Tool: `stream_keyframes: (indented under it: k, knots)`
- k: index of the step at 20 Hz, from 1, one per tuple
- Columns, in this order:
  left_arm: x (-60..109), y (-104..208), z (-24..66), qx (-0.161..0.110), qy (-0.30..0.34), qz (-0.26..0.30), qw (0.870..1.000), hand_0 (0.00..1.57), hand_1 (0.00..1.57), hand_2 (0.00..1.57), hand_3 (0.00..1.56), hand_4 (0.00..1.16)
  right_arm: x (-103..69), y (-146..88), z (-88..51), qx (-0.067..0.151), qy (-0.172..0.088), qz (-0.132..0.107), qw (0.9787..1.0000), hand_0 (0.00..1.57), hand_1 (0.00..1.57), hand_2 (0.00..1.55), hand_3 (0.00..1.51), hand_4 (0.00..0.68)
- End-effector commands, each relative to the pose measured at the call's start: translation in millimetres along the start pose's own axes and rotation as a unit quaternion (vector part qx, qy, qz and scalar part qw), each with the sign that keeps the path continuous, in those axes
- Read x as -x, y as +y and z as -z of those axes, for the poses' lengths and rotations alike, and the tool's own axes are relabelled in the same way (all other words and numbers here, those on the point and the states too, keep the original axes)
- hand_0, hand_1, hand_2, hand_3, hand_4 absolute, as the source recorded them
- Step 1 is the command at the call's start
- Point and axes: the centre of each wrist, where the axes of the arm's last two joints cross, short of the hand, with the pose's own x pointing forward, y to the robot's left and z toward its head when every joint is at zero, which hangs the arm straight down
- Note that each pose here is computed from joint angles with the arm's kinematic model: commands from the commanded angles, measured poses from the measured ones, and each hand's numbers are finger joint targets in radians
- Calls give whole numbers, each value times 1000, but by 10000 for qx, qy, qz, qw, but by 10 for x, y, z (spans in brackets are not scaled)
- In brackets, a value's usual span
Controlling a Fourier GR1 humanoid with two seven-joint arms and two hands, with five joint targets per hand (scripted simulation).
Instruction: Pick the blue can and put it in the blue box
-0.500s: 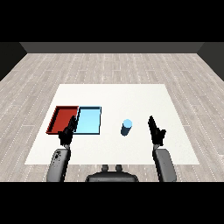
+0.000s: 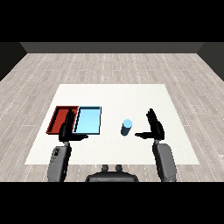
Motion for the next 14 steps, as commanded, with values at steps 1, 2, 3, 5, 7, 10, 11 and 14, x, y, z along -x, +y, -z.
stream_keyframes:
  k: [1,2,3,5,7,10,11,14]
  knots:
    - [15,-97,39,135,-922,-306,9952,0,0,0,0,0,-58,-45,58,-280,-548,336,9975,0,0,0,0,0]
    - [123,137,-59,65,-860,-295,9958,0,0,0,0,0,10,-6,-22,-285,-604,393,9970,0,0,0,0,0]
    - [181,1,-237,101,-883,-360,9954,0,0,0,0,0,57,-181,9,-259,-575,499,9968,0,0,0,0,0]
    - [-152,-17,5,133,-930,-279,9952,0,0,0,0,0,98,-8,170,-301,-525,515,9968,0,0,0,0,0]
    - [-106,-74,-89,70,-927,-269,9953,0,0,0,0,0,51,-249,-23,-330,-627,432,9965,0,0,0,0,0]
    - [121,-20,-139,96,-905,-279,9955,0,0,0,0,0,34,-105,-40,-319,-648,390,9966,0,0,0,0,0]
    - [17,8,-130,123,-960,-480,9941,0,0,0,0,0,184,-67,-11,-360,-546,502,9966,0,0,0,0,0]
    - [-28,81,-190,151,-946,-369,9947,0,0,0,0,0,54,-172,176,-392,-606,581,9957,0,0,0,0,0]
